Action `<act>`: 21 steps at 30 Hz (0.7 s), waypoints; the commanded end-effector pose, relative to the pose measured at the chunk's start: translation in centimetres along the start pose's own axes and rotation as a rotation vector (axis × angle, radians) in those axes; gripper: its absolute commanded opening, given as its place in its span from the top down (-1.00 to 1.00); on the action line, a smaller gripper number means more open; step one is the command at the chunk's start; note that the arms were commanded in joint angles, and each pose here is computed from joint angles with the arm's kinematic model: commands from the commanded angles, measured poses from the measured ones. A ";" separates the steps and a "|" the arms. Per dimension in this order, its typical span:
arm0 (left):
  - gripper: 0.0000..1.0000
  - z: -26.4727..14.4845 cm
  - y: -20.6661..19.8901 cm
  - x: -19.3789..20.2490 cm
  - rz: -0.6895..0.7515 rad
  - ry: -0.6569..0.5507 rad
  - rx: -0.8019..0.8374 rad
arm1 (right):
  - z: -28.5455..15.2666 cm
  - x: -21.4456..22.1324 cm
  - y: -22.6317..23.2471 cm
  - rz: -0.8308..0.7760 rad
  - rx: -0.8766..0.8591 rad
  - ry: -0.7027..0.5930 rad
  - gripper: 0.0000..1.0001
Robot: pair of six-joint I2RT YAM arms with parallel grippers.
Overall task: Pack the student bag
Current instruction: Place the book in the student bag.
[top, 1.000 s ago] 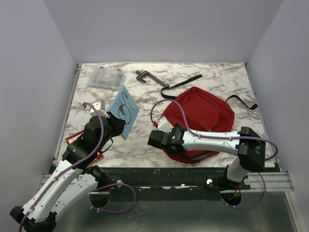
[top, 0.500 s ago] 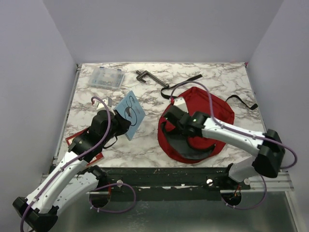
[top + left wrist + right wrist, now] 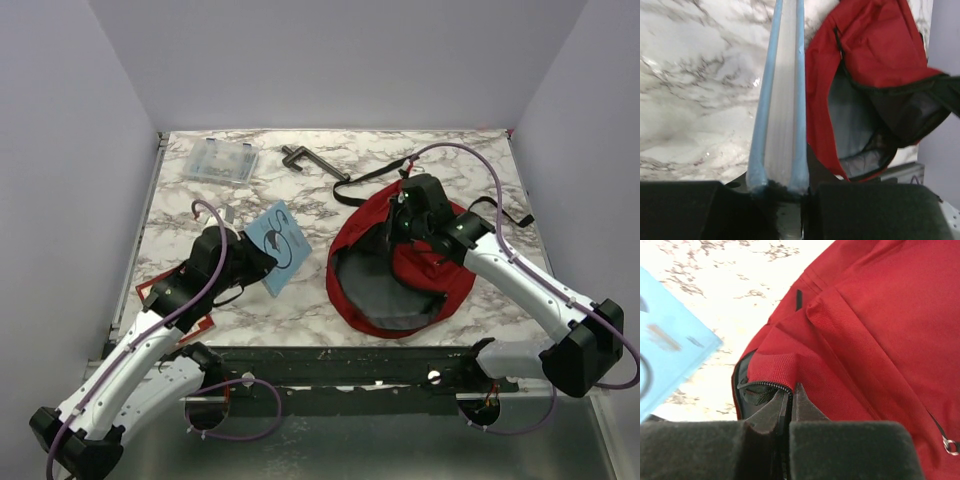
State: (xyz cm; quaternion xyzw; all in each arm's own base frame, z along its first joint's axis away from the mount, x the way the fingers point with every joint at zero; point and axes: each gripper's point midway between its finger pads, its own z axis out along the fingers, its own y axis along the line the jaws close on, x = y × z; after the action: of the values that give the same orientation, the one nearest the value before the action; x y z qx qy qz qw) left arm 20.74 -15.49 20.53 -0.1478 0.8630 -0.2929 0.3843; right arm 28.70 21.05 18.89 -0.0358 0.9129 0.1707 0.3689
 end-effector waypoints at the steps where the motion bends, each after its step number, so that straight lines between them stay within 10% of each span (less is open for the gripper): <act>1: 1.00 0.2 -3.5 2.4 -0.066 0.163 0.153 | -0.6 -2.7 3.6 0.085 -0.254 -0.049 0.99; 21: 1.00 -0.1 -9.5 3.4 -0.333 0.305 0.423 | -4.2 -8.9 8.4 0.247 -0.509 -0.163 0.99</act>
State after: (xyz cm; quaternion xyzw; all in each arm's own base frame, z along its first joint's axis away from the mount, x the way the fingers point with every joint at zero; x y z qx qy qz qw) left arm 18.21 -23.16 21.11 -0.1554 0.8326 -0.4854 0.2167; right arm 30.60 25.93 24.04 0.0033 0.8597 0.3720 0.3501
